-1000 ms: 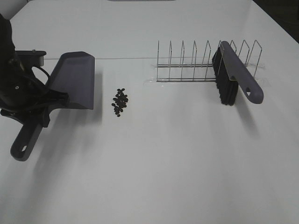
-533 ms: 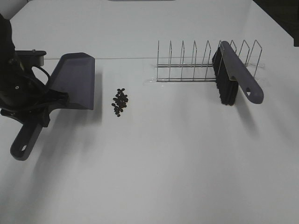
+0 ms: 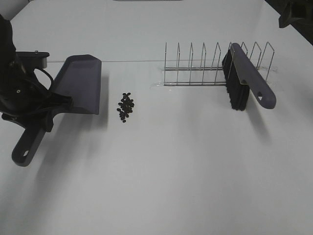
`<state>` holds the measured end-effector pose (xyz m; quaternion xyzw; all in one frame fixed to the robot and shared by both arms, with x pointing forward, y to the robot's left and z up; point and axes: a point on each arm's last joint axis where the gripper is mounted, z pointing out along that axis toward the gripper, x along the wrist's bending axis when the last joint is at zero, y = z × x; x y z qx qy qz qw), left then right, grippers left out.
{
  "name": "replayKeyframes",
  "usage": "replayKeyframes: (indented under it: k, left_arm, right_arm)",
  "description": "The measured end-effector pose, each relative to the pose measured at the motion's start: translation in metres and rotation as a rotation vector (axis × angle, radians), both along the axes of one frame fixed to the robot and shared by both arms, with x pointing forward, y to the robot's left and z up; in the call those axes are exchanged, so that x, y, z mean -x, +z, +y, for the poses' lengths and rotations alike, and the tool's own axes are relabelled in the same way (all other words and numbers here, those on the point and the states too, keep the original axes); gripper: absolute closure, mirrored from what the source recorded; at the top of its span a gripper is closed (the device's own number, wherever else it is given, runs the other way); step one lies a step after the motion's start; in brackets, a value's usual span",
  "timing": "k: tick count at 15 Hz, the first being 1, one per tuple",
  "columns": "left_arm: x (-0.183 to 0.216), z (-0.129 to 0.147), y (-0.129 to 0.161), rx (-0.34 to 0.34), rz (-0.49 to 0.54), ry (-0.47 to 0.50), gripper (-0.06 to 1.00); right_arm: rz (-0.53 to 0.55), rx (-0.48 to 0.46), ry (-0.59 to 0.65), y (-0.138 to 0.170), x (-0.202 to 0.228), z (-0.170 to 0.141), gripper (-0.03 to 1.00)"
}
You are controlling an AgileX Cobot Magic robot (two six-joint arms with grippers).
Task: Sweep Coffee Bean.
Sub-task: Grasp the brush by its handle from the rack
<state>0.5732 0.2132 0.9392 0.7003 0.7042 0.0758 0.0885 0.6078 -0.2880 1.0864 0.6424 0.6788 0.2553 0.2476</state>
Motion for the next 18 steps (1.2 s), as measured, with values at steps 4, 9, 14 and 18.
replayKeyframes:
  k: [4, 9, 14, 18]
  left_arm:
    - [0.0, 0.0, 0.0, 0.0, -0.001, -0.001, 0.59]
    - [0.0, 0.0, 0.0, 0.0, -0.001, -0.001, 0.59]
    - [0.0, 0.0, 0.0, 0.001, -0.003, -0.001, 0.59]
    - [-0.002, -0.001, 0.001, 0.007, -0.025, -0.003, 0.59]
  right_arm:
    - [0.066, 0.002, 0.019, -0.01, -0.034, 0.008, 0.25]
    - [0.199, -0.022, 0.027, -0.026, -0.078, 0.014, 0.3]
    - [0.275, -0.081, 0.028, -0.041, -0.1, 0.02, 0.3]
    - [0.309, -0.058, 0.047, -0.055, -0.111, 0.036, 0.3]
